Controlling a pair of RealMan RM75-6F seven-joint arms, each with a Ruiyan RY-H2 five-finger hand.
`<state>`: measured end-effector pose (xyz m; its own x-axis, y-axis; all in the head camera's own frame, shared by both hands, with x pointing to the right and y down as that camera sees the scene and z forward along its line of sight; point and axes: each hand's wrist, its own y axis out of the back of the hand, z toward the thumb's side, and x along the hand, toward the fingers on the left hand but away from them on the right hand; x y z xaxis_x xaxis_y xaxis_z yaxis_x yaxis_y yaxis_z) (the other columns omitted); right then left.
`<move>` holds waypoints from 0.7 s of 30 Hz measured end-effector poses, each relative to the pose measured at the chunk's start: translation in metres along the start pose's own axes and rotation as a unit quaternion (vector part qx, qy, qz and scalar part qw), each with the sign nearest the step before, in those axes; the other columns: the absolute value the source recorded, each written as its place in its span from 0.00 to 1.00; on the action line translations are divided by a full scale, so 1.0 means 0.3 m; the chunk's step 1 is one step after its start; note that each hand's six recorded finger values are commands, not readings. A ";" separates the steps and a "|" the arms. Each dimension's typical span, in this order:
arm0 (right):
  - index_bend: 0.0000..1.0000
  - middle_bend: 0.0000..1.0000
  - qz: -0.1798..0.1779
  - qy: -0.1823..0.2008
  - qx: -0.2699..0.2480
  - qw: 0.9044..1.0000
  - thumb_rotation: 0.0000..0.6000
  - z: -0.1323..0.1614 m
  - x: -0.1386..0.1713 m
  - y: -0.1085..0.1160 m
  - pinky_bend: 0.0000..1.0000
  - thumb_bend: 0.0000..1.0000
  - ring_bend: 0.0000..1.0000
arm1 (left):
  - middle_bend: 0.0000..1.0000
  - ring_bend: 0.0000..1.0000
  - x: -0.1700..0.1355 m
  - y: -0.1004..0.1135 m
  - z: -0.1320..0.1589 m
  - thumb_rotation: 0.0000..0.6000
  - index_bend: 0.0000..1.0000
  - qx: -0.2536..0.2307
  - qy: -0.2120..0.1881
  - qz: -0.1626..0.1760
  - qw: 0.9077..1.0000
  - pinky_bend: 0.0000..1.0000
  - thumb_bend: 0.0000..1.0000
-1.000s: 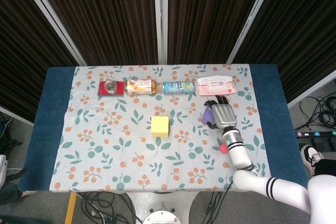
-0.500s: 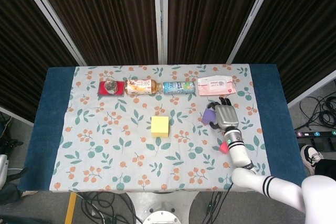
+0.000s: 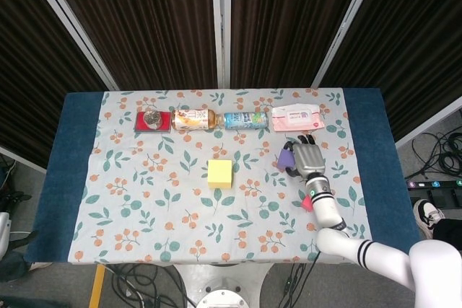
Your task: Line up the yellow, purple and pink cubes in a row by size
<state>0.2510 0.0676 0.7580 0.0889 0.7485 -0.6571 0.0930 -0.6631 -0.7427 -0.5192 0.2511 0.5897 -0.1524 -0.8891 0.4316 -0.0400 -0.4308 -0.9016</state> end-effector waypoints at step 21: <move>0.40 0.37 0.036 0.145 -0.010 0.989 1.00 0.278 0.071 -0.004 0.05 0.22 0.11 | 0.33 0.17 -0.012 0.008 -0.005 1.00 0.33 0.003 0.006 0.002 1.000 0.23 0.07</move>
<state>0.1700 0.0848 0.7341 0.3765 0.6684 -0.6415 0.0951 -0.7167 -0.6909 -0.5201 0.2535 0.5859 -0.1637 -0.8890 0.4276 -0.0333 -0.4282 -0.9031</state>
